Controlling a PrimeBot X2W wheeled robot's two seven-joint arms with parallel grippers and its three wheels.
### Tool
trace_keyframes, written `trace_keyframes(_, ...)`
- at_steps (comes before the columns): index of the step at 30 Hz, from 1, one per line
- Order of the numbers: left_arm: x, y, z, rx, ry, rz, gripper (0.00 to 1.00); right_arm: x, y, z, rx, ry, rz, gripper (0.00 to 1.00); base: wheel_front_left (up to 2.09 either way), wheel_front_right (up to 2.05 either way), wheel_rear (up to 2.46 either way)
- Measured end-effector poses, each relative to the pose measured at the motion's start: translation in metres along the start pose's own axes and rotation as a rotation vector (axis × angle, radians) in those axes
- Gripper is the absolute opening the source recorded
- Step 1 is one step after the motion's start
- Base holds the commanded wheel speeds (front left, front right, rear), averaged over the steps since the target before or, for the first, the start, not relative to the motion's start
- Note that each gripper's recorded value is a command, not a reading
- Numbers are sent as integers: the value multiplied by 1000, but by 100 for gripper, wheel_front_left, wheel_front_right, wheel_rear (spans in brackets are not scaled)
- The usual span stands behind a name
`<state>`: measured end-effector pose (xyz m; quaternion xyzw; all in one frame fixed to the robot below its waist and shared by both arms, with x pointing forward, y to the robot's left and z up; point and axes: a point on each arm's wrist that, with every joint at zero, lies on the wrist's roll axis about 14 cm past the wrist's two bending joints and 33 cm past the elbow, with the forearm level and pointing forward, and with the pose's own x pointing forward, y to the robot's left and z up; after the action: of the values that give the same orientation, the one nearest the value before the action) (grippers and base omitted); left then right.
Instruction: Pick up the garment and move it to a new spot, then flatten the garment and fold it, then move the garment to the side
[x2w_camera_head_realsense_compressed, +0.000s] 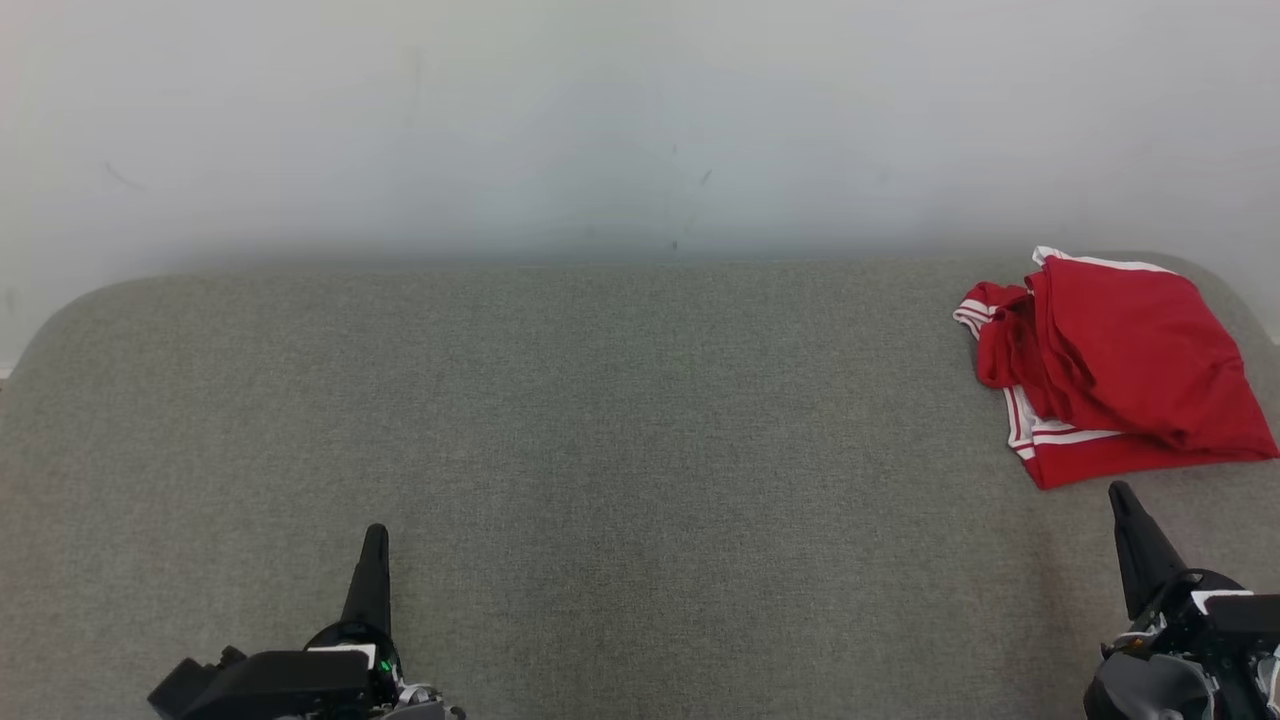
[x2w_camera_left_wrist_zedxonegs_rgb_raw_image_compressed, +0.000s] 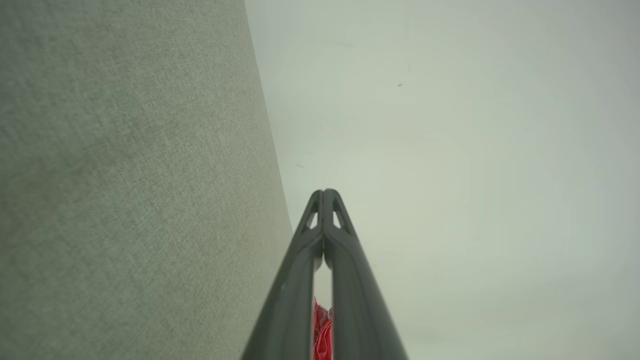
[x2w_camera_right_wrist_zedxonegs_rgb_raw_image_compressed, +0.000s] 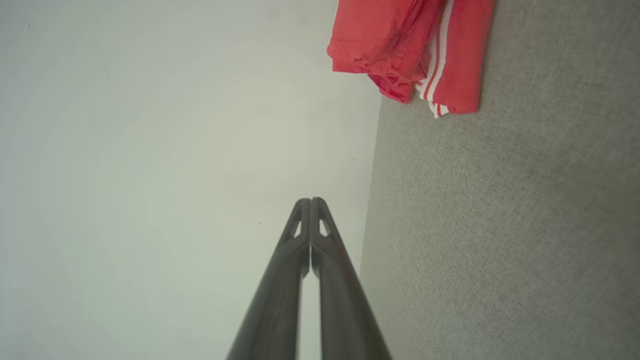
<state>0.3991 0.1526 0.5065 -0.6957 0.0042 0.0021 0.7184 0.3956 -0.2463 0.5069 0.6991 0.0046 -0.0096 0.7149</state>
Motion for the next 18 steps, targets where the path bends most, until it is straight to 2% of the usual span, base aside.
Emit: trace_keyframes(18,1,1,-2,-33,2,6,0,1,2,1,31,2,12,0,0,0,0)
